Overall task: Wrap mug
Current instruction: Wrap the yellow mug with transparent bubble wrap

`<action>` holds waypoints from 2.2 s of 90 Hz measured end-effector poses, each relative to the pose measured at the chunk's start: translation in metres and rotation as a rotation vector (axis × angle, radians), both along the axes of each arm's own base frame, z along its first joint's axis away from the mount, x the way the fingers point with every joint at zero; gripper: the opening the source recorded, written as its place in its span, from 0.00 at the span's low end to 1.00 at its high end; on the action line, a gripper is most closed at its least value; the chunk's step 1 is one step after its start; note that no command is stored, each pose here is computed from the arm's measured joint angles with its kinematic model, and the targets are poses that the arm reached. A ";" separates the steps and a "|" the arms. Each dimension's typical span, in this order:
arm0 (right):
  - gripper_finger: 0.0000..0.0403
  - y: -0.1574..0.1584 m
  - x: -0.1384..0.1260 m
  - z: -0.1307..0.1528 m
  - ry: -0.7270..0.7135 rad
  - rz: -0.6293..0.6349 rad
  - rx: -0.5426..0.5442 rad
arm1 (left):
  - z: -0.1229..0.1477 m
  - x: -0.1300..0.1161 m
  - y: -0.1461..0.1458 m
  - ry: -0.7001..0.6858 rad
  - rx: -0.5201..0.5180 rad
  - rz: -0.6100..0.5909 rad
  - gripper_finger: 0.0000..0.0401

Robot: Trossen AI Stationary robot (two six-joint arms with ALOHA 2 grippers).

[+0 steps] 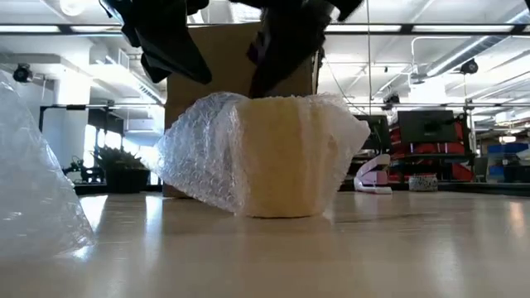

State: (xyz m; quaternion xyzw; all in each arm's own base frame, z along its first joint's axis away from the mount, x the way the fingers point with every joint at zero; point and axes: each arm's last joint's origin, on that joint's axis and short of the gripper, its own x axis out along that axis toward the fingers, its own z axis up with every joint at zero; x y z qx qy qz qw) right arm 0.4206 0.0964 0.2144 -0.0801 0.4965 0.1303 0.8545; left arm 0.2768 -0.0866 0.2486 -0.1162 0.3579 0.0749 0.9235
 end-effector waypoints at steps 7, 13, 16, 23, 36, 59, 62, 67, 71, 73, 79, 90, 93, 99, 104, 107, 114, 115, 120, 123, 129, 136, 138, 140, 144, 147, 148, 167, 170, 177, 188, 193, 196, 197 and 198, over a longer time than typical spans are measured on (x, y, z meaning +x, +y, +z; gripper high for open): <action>0.01 0.001 0.000 -0.001 0.006 0.007 0.005 | 0.000 0.000 0.000 0.001 0.007 -0.006 0.00; 0.01 0.001 0.000 -0.004 0.017 0.014 0.017 | 0.000 0.000 0.000 0.002 0.015 -0.013 0.00; 0.01 0.002 0.000 -0.007 0.022 0.015 0.018 | 0.000 0.000 0.000 0.001 0.016 -0.014 0.00; 0.01 0.001 0.001 -0.014 0.048 0.014 0.012 | 0.000 0.000 0.000 0.001 0.016 -0.015 0.00; 0.01 0.001 0.007 -0.033 0.077 0.010 0.006 | 0.000 0.000 0.000 -0.001 0.016 -0.015 0.00; 0.01 0.002 0.013 -0.058 0.123 0.015 0.006 | 0.000 0.000 0.000 0.000 0.016 -0.016 0.00; 0.01 0.003 0.013 -0.060 0.129 0.016 0.007 | 0.000 0.000 0.000 -0.001 0.016 -0.016 0.00; 0.01 0.002 0.013 -0.066 0.148 0.017 0.007 | 0.000 0.000 0.000 -0.001 0.014 -0.014 0.00; 0.01 0.002 0.013 -0.068 0.158 0.017 0.005 | 0.000 0.000 0.000 -0.001 0.009 -0.012 0.00; 0.01 0.002 0.012 -0.068 0.163 0.017 0.004 | 0.000 0.000 0.000 0.000 0.004 -0.015 0.00; 0.01 0.002 0.012 -0.072 0.175 0.017 0.001 | 0.000 0.000 -0.001 0.003 -0.006 -0.021 0.00; 0.01 0.002 0.013 -0.076 0.189 0.005 0.004 | 0.000 0.000 -0.001 0.003 -0.008 -0.023 0.00; 0.01 0.002 0.013 -0.078 0.195 0.000 0.007 | 0.000 0.000 -0.001 0.002 -0.007 -0.023 0.00; 0.01 0.002 0.013 -0.081 0.204 -0.005 0.011 | 0.000 0.000 -0.001 0.003 -0.005 -0.025 0.00; 0.01 0.002 0.013 -0.083 0.211 -0.007 0.011 | 0.000 0.000 -0.001 0.002 -0.005 -0.025 0.00; 0.01 0.002 0.013 -0.084 0.213 -0.007 0.011 | 0.000 0.000 -0.001 0.001 -0.005 -0.025 0.00; 0.01 0.002 0.013 -0.085 0.220 -0.008 0.010 | 0.000 0.000 -0.001 0.000 -0.005 -0.025 0.00; 0.01 0.001 0.012 -0.085 0.221 -0.009 0.009 | 0.000 0.000 -0.001 -0.001 -0.005 -0.025 0.00; 0.01 0.001 0.012 -0.085 0.225 -0.010 0.010 | 0.000 0.000 -0.001 -0.003 -0.006 -0.025 0.00; 0.01 0.000 0.012 -0.085 0.226 -0.011 0.011 | 0.000 0.000 -0.001 -0.003 -0.006 -0.025 0.00; 0.01 -0.002 0.013 -0.085 0.228 -0.018 0.015 | 0.000 0.000 -0.001 -0.004 -0.006 -0.024 0.00; 0.01 -0.003 0.013 -0.086 0.231 -0.023 0.019 | 0.001 0.001 -0.001 -0.006 -0.007 -0.024 0.00; 0.01 -0.003 0.013 -0.086 0.231 -0.024 0.019 | 0.001 0.001 -0.001 -0.008 -0.008 -0.025 0.00; 0.01 -0.004 0.013 -0.086 0.231 -0.024 0.019 | 0.001 0.001 -0.001 -0.011 -0.008 -0.025 0.00; 0.01 -0.004 0.013 -0.086 0.232 -0.025 0.020 | 0.001 0.001 -0.001 -0.011 -0.009 -0.025 0.00; 0.01 -0.004 0.013 -0.086 0.232 -0.026 0.020 | 0.001 0.001 -0.001 -0.011 -0.008 -0.024 0.00; 0.01 -0.004 0.013 -0.086 0.232 -0.026 0.020 | 0.001 0.001 -0.001 -0.011 -0.008 -0.024 0.00; 0.01 -0.004 0.012 -0.078 0.218 -0.047 0.023 | 0.001 0.001 -0.001 -0.011 -0.007 -0.023 0.00; 0.01 -0.004 0.012 -0.073 0.210 -0.055 0.028 | 0.001 0.001 -0.001 -0.011 -0.007 -0.023 0.00; 0.01 -0.004 0.012 -0.061 0.193 -0.072 0.041 | 0.001 0.001 -0.001 -0.010 -0.006 -0.024 0.00; 0.01 -0.005 0.009 -0.044 0.181 -0.074 0.041 | 0.001 0.001 -0.001 -0.011 -0.005 -0.023 0.00; 0.01 -0.005 0.008 -0.035 0.172 -0.076 0.040 | 0.001 0.001 -0.001 -0.011 -0.005 -0.023 0.00; 0.01 -0.005 0.007 -0.027 0.163 -0.075 0.042 | 0.001 0.001 -0.001 -0.011 -0.005 -0.024 0.00; 0.01 -0.005 0.007 -0.025 0.165 -0.075 0.042 | 0.001 0.001 -0.001 -0.011 -0.005 -0.023 0.00; 0.01 -0.006 0.007 -0.023 0.167 -0.075 0.042 | 0.001 0.001 -0.001 -0.011 -0.005 -0.023 0.00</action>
